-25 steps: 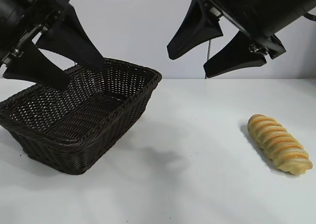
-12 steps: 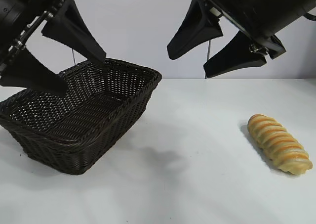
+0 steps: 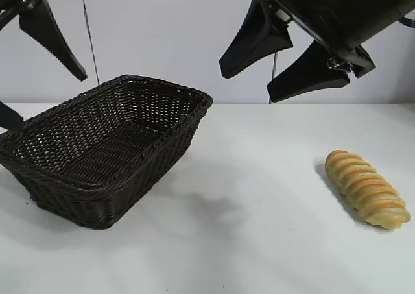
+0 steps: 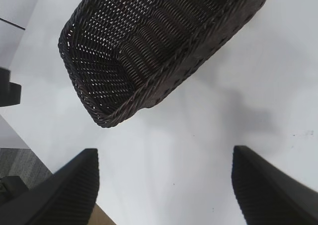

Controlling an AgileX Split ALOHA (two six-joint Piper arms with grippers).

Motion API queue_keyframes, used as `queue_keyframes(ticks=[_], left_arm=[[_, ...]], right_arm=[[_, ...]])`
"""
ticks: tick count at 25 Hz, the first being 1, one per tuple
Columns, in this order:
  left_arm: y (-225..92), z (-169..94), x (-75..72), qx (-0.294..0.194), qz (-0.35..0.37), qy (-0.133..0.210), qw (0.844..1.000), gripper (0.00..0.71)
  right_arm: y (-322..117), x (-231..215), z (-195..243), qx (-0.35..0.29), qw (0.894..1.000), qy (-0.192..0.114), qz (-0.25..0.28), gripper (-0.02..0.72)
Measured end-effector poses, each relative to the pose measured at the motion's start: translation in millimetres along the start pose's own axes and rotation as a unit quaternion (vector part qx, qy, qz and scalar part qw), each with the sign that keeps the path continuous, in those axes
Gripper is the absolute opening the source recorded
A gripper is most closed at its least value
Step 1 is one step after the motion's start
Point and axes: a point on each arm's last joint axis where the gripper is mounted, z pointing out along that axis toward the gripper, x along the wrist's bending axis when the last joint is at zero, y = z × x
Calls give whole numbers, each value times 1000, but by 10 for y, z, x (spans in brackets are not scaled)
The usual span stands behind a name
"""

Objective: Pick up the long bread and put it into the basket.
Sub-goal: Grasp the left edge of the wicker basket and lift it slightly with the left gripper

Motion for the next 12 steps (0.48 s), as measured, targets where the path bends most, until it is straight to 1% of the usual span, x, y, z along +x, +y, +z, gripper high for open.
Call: queue_keyframes(ticks=[4, 12], left_arm=[[39, 168, 29, 7, -10, 25, 1000, 534], [84, 489, 87, 27, -20, 61, 998, 534]], right_arm=[[0, 0, 0, 0, 1000, 0, 0, 538], [0, 0, 0, 0, 1000, 0, 0, 538]])
